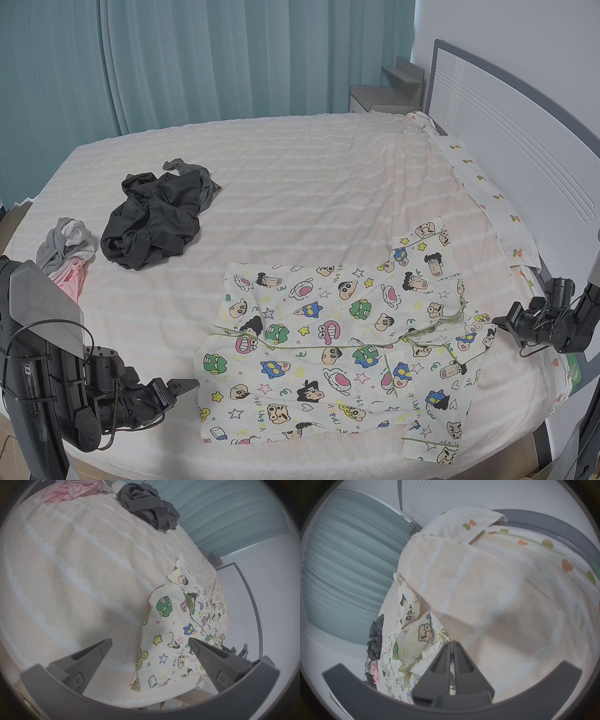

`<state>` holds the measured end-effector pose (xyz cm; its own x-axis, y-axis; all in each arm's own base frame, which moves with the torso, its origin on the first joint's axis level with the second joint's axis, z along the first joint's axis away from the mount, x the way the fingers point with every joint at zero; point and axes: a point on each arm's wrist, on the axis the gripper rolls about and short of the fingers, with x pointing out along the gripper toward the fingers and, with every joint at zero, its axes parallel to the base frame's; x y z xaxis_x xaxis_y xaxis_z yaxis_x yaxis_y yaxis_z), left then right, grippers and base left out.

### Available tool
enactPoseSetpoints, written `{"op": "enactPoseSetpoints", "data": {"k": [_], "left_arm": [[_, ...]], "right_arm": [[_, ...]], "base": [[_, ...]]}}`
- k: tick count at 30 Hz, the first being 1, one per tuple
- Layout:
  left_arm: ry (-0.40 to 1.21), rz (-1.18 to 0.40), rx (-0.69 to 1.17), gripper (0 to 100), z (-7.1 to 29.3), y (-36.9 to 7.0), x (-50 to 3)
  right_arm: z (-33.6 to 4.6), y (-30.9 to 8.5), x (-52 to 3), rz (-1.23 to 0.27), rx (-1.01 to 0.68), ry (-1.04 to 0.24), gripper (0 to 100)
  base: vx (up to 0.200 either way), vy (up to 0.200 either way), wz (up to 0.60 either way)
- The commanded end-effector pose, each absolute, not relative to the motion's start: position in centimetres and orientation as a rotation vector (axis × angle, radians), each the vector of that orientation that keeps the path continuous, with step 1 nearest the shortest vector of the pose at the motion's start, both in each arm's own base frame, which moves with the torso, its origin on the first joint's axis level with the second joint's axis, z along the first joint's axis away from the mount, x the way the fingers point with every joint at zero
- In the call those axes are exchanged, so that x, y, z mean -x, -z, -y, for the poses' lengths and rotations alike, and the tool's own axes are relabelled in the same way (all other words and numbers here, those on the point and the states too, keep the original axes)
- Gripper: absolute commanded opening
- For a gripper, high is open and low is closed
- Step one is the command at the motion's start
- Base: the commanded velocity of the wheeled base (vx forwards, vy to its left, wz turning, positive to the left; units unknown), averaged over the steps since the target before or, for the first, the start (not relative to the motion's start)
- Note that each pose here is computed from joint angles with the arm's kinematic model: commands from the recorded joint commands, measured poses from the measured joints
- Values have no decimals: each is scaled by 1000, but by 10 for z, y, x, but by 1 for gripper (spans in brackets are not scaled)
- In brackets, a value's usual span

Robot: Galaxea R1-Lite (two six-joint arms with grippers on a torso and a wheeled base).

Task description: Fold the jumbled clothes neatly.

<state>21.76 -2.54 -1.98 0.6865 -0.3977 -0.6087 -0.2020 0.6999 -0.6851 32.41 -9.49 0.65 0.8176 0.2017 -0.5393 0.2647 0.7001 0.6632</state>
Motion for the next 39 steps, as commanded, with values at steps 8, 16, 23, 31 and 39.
{"op": "enactPoseSetpoints", "data": {"k": [8, 16, 23, 31, 39], "left_arm": [[123, -825, 811, 100, 25, 19, -216], [122, -827, 811, 100, 25, 19, -216], [122, -827, 811, 100, 25, 19, -216], [122, -828, 811, 100, 25, 20, -215], [112, -828, 804, 100, 26, 20, -215]], "right_arm": [[103, -10, -323, -602, -748, 65, 0], [87, -12, -340, -555, -758, -21, 100], [70, 2, -367, -558, -731, -98, 100], [68, 18, -375, -584, -735, -103, 100], [67, 20, -373, -595, -741, -104, 100]], "base": [[0, 0, 0], [0, 0, 0], [0, 0, 0], [0, 0, 0], [0, 0, 0]]}}
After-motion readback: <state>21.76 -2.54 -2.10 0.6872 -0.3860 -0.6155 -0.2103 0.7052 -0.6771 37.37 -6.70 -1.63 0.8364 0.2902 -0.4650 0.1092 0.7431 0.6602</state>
